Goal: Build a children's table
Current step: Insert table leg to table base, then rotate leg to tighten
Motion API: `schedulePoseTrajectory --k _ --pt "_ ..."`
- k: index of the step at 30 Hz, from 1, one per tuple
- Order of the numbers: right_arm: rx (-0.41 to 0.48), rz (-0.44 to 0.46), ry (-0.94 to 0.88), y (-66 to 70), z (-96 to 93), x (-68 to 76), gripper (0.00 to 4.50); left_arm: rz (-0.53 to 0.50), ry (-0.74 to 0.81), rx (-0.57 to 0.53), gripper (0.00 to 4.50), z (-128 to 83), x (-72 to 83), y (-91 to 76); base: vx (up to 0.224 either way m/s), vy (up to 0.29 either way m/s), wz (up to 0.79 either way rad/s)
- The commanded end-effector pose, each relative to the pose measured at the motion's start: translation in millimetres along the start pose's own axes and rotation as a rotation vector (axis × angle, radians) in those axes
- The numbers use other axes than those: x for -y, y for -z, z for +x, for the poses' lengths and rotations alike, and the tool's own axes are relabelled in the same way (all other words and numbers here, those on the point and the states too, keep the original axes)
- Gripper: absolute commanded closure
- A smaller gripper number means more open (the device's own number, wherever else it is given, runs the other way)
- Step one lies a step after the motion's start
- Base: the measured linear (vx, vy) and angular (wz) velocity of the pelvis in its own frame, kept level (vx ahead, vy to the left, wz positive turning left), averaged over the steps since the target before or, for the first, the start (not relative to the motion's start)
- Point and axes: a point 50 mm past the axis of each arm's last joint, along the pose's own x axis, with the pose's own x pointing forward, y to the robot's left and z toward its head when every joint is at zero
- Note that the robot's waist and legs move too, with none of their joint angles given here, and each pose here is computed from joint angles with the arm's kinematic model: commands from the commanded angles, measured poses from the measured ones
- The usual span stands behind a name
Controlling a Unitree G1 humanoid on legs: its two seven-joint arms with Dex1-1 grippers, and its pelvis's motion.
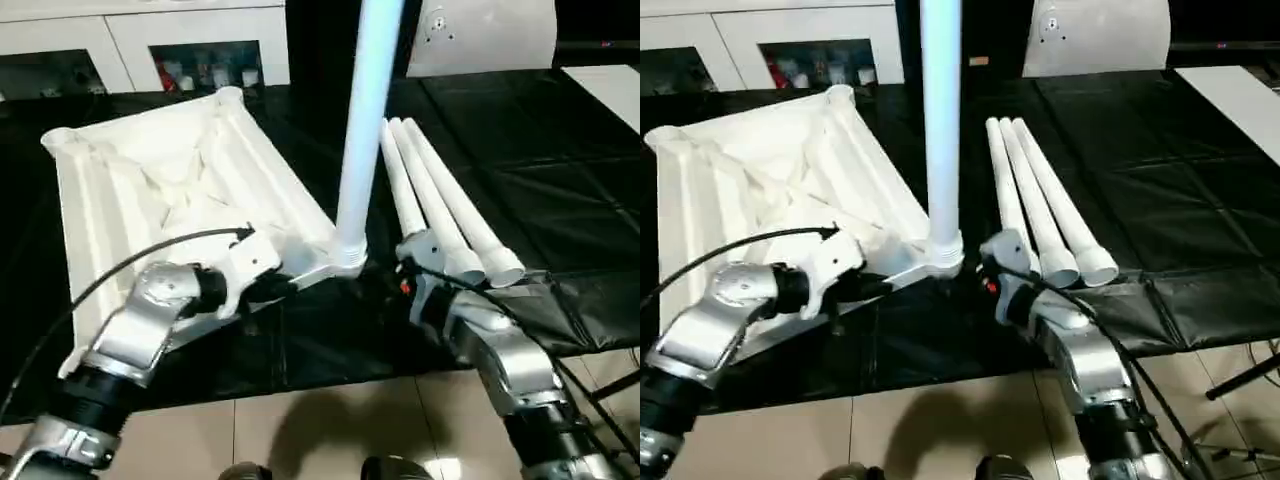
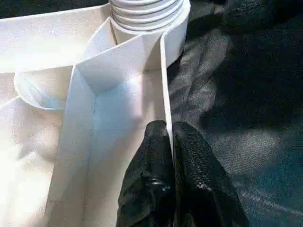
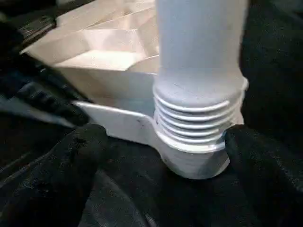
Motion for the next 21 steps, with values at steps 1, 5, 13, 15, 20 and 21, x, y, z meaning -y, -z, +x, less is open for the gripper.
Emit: schedulePoseTrajectory --k 1,5,13,15,20,21 --pt "0.012 -0.045 -0.059 -11.1 0.0 -5.4 0.09 0.064 0.076 0.008 4.50 1 2.3 -6.9 0.000 0.000 0.00" --pt "-0.014 -0.124 -0.086 -25.0 -9.6 3.9 0.09 0.098 0.192 0.001 4.50 -4 3.4 -4.7 0.000 0.000 0.00" --pt "-0.078 -0.188 -0.192 -30.4 -18.3 11.4 0.09 0.155 0.346 -0.019 4.50 -7 6.4 -4.8 0.000 0.000 0.00" --pt "-0.092 -0.193 -0.229 -29.1 -17.7 10.6 0.09 0.165 0.379 -0.019 4.50 -6 8.2 -4.9 0.000 0.000 0.00" --pt "-0.124 -0.193 -0.368 -22.5 -13.5 4.0 0.25 0.202 0.439 -0.030 4.50 -3 11.6 -6.3 0.000 0.000 0.00" --pt "-0.128 -0.189 -0.382 -21.6 -12.6 3.7 0.25 0.206 0.442 -0.034 4.50 -2 11.3 -6.3 0.000 0.000 0.00"
